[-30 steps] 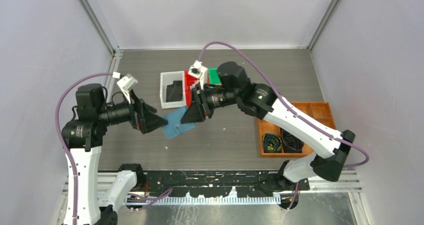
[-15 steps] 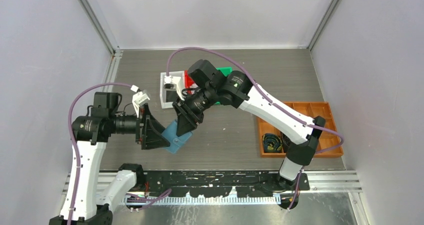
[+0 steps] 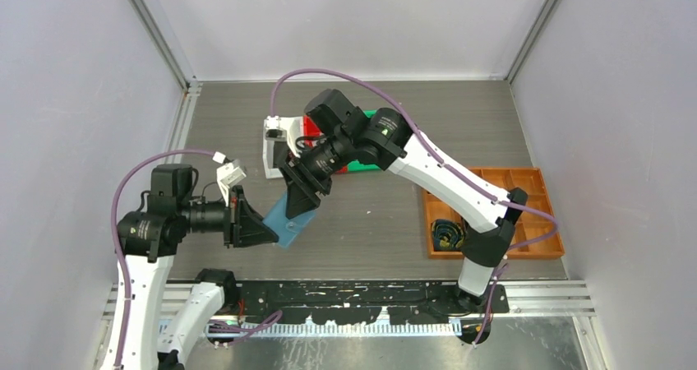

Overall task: Take the credit cards out of the card holder
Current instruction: Pick up the card holder from the center of the board.

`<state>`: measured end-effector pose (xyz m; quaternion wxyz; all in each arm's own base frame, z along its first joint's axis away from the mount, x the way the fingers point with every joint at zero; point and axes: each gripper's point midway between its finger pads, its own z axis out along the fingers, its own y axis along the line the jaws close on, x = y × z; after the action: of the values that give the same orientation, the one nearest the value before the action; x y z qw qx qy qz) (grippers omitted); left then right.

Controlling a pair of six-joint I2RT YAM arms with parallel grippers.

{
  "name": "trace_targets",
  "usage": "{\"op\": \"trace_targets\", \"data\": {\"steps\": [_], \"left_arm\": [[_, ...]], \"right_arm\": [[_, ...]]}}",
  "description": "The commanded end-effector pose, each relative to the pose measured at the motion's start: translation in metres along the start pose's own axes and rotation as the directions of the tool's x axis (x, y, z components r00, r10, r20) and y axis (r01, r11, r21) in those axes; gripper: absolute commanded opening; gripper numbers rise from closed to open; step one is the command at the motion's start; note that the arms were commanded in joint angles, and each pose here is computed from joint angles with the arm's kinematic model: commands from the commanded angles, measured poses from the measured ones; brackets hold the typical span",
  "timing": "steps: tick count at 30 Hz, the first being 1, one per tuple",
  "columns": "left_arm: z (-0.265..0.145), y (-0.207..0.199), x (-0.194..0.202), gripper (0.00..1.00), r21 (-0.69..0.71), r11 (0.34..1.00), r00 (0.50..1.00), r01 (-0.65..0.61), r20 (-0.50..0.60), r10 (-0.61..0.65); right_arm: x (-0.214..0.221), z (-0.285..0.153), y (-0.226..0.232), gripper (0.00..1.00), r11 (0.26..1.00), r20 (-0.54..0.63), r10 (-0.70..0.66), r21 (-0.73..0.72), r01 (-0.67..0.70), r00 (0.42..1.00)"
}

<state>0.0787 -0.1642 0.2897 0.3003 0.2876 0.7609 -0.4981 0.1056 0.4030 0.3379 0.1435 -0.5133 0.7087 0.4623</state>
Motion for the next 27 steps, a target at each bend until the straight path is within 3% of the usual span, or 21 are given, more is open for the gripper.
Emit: {"op": "trace_targets", "data": {"steps": [1,3,6,11,14,21,25,27], "left_arm": [[0.001,0.008,-0.025,0.08,-0.059,0.996,0.993,-0.06,0.094,0.065],[0.001,0.007,-0.035,0.04,-0.068,0.996,0.989,-0.05,0.138,0.059],[0.0,0.002,-0.048,0.01,-0.053,0.998,0.981,-0.016,0.193,0.025],[0.0,-0.002,-0.062,0.0,-0.036,0.999,0.97,0.018,0.242,-0.009],[0.001,-0.001,-0.062,0.0,-0.024,0.999,0.972,0.034,0.233,-0.027],[0.0,-0.006,-0.057,0.0,-0.017,0.999,0.972,0.037,0.231,-0.032],[0.0,-0.013,-0.054,0.0,0.015,0.999,0.975,0.036,0.221,-0.039],[-0.001,-0.017,-0.053,0.0,0.03,0.999,0.975,0.03,0.219,-0.036]], "right_arm": [[-0.026,-0.013,0.018,0.59,0.999,0.158,-0.021,-0.031,0.026,0.987],[-0.029,-0.018,0.021,0.67,0.998,0.232,0.024,-0.058,-0.011,0.972],[-0.034,-0.033,0.025,0.71,0.99,0.369,0.106,-0.125,-0.063,0.923],[-0.045,-0.056,0.035,0.62,0.967,0.543,0.207,-0.243,-0.084,0.814],[-0.053,-0.061,0.038,0.58,0.959,0.568,0.233,-0.267,-0.091,0.789],[-0.067,-0.06,0.036,0.6,0.955,0.592,0.25,-0.283,-0.093,0.766],[-0.072,-0.053,0.025,0.54,0.953,0.592,0.275,-0.274,-0.132,0.757],[-0.074,-0.05,0.02,0.56,0.953,0.591,0.282,-0.265,-0.148,0.756]]}}
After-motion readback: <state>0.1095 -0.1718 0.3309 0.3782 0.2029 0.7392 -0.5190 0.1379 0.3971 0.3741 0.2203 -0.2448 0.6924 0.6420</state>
